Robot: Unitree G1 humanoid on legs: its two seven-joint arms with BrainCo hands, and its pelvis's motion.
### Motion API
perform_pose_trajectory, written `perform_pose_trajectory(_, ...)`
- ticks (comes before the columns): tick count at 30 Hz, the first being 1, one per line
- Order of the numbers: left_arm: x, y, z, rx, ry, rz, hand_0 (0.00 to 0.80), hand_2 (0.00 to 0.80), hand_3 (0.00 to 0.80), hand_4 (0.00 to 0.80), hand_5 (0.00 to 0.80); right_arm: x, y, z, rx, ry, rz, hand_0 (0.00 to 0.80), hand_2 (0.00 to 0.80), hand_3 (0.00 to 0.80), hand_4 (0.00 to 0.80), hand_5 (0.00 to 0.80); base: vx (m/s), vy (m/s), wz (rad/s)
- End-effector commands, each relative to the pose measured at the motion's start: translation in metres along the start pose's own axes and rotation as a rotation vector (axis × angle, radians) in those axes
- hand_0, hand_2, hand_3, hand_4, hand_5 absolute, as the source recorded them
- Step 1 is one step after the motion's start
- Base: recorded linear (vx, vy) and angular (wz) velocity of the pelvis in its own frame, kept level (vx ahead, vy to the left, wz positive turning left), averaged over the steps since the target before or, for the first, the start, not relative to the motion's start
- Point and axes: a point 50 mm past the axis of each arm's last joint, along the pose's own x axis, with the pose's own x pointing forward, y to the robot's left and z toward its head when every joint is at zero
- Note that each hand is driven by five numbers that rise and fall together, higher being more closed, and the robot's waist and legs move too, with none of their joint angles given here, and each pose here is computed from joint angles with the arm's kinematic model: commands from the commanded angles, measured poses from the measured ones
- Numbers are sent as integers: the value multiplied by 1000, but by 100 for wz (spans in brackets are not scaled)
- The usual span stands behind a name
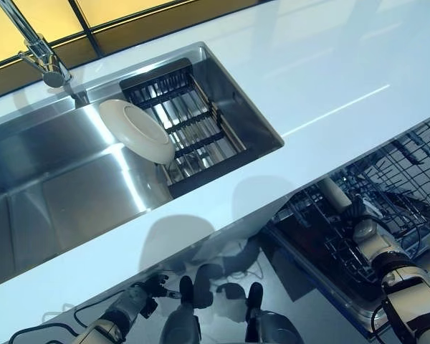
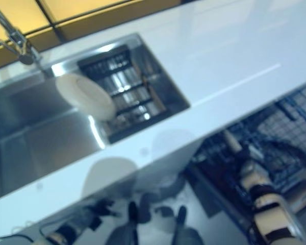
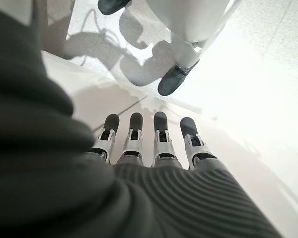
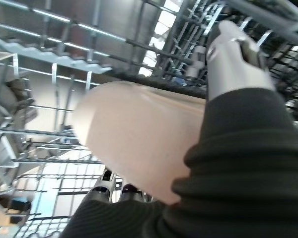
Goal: Take plates into dishwasher
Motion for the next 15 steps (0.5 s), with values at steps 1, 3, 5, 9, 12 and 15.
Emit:
perform_pose_trajectory(1, -4, 27, 0, -16, 10, 83, 0, 0, 0, 0, 0, -7, -5, 17, 67, -70, -39, 0, 0, 0, 0, 0, 0, 0, 0)
perform_pose_trajectory(3, -6, 27, -6, -28, 19, 88, 0, 0, 0, 0, 0, -13, -14, 13, 96, -102, -84, 0, 0, 0, 0, 0, 16, 2, 0)
perform_pose_trajectory(5, -7, 26, -11, -36, 29, 89, 0, 0, 0, 0, 0, -19, -21, 6, 122, -118, -116, 0, 0, 0, 0, 0, 37, 2, 0)
perform_pose_trajectory(9, -10, 22, -24, -54, 53, 86, 0, 0, 0, 0, 0, -29, -40, -6, 156, -148, -179, 0, 0, 0, 0, 0, 42, 8, -9)
perform_pose_trajectory(12, -11, 20, -29, -66, 67, 86, 0, 0, 0, 0, 0, -34, -51, -12, 167, -162, -217, 0, 0, 0, 0, 0, 3, 5, -1)
perform_pose_trajectory(15, -12, 17, -33, -81, 80, 85, 0, 0, 0, 0, 0, -39, -62, -14, 168, -174, -255, 0, 0, 0, 0, 0, 14, 28, -6)
